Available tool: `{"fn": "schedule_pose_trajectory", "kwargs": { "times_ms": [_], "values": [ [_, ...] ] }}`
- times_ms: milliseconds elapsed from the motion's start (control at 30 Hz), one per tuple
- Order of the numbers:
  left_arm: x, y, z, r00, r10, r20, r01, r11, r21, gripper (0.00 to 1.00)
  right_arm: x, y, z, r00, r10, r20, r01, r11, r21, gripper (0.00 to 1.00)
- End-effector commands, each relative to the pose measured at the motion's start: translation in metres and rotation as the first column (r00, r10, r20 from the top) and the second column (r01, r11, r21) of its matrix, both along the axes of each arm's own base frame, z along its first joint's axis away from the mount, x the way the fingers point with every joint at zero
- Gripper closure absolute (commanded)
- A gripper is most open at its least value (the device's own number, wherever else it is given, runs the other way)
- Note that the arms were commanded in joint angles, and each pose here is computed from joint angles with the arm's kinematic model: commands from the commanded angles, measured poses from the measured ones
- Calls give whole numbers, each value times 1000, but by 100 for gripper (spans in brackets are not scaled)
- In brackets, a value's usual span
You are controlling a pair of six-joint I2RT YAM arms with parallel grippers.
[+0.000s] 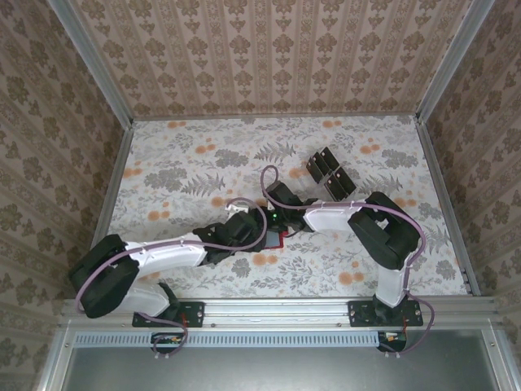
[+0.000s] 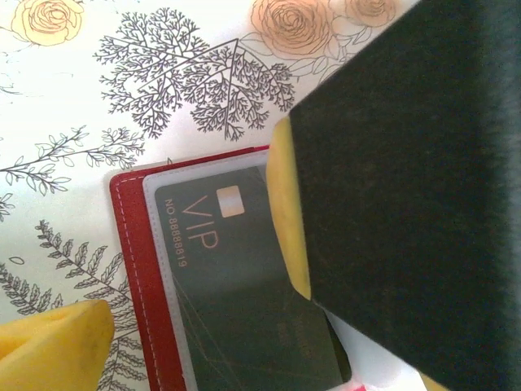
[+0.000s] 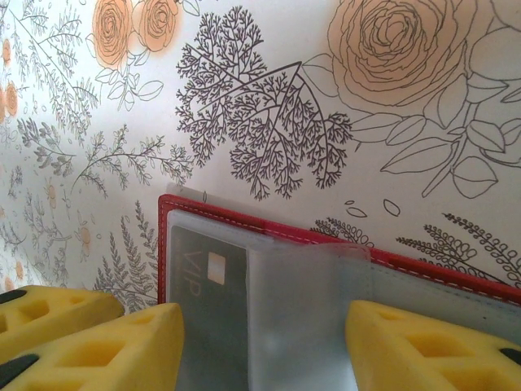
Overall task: Put the credit cards into the card holder
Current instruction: Flip over the card slot in the card holder.
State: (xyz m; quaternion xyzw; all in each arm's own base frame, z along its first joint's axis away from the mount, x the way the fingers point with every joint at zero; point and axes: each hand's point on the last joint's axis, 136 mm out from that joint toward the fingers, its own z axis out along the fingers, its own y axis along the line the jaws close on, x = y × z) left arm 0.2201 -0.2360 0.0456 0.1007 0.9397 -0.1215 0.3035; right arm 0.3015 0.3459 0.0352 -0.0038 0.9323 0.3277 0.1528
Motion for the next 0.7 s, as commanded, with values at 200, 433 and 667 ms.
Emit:
{"fn": "schedule_pose_trajectory", "kwargs": {
  "times_ms": [200, 433, 667],
  "values": [
    [10, 3, -10, 999, 35, 30, -37, 998, 55, 0, -19, -15, -23, 996, -6, -94, 0, 998, -58, 42],
    [6, 12, -20, 998, 56, 15, -57, 996, 72, 0, -10, -25, 4, 999, -28, -37, 27, 999, -19, 41],
    [4, 15, -24, 998, 63, 8, -64, 995, 77, 0, -9, -44, 18, 998, -67, 2, 67, 997, -28, 41]
  ]
}}
